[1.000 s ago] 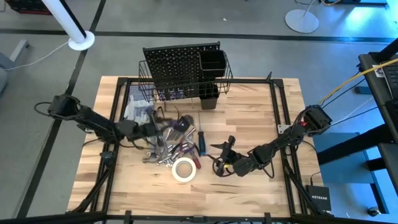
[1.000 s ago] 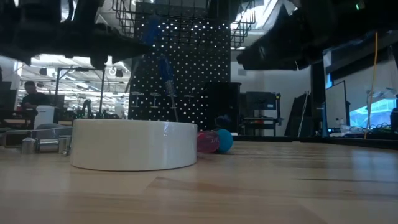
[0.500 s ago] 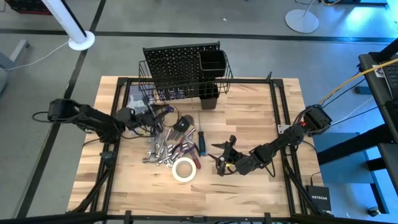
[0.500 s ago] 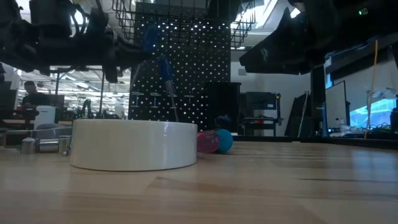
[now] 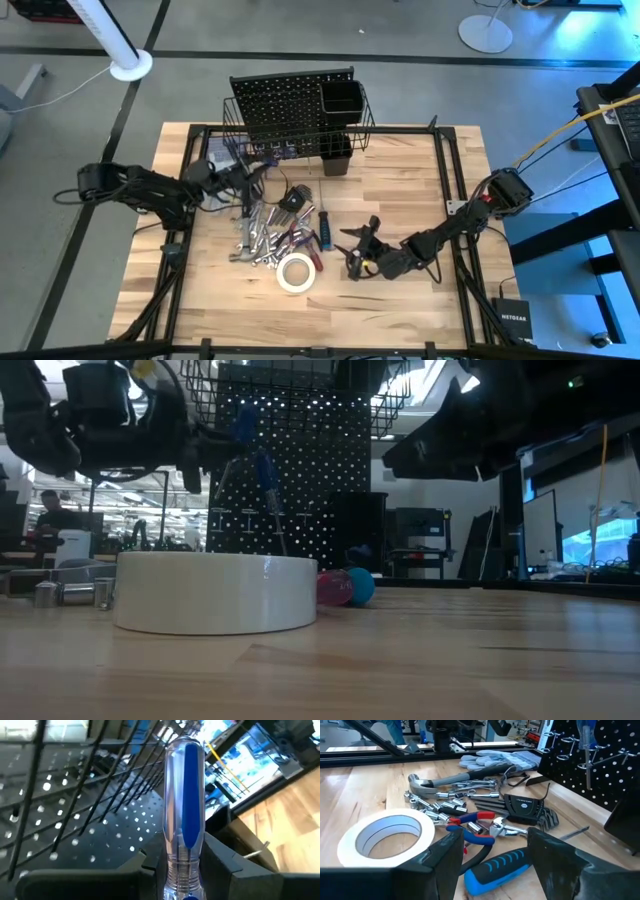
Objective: Hang tools onto peg board
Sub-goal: Hang the blue screwdriver on the pegboard
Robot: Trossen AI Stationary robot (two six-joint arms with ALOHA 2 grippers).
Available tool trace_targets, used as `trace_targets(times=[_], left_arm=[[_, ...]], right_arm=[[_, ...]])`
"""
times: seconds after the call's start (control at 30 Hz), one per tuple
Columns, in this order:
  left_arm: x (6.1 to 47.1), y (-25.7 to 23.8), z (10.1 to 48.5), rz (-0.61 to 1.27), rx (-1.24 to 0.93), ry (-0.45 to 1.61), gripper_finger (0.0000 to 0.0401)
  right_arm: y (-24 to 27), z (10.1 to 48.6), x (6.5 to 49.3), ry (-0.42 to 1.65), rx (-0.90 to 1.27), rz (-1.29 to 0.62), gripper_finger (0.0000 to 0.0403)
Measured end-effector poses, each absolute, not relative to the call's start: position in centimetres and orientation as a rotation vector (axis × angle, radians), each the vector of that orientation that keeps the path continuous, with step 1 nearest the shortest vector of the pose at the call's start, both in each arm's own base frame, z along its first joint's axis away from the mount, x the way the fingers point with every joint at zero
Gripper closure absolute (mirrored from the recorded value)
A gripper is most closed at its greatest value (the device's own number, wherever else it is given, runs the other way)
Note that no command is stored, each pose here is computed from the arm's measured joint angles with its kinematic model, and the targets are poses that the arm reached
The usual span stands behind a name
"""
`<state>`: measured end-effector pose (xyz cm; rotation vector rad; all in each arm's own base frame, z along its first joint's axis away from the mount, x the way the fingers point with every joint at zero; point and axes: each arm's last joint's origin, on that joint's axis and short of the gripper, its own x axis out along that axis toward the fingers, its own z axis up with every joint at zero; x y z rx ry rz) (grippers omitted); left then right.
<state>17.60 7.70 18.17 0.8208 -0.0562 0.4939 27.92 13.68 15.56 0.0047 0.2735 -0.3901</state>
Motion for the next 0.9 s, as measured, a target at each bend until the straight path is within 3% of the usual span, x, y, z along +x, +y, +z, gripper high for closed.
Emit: trace_targets(times=[0.37, 0.9], left_arm=[[17.0, 9.0, 17.9, 0.501, 0.72, -0.042, 0.0323], [16.7, 9.8, 17.4, 0.573, 0.366, -0.054, 0.0323]], right_arm=[[13.7, 15.6, 27.9, 0.273, 0.01, -0.389, 0.018], [13.7, 15.6, 27.9, 0.27, 0.029, -0.39, 0.018]])
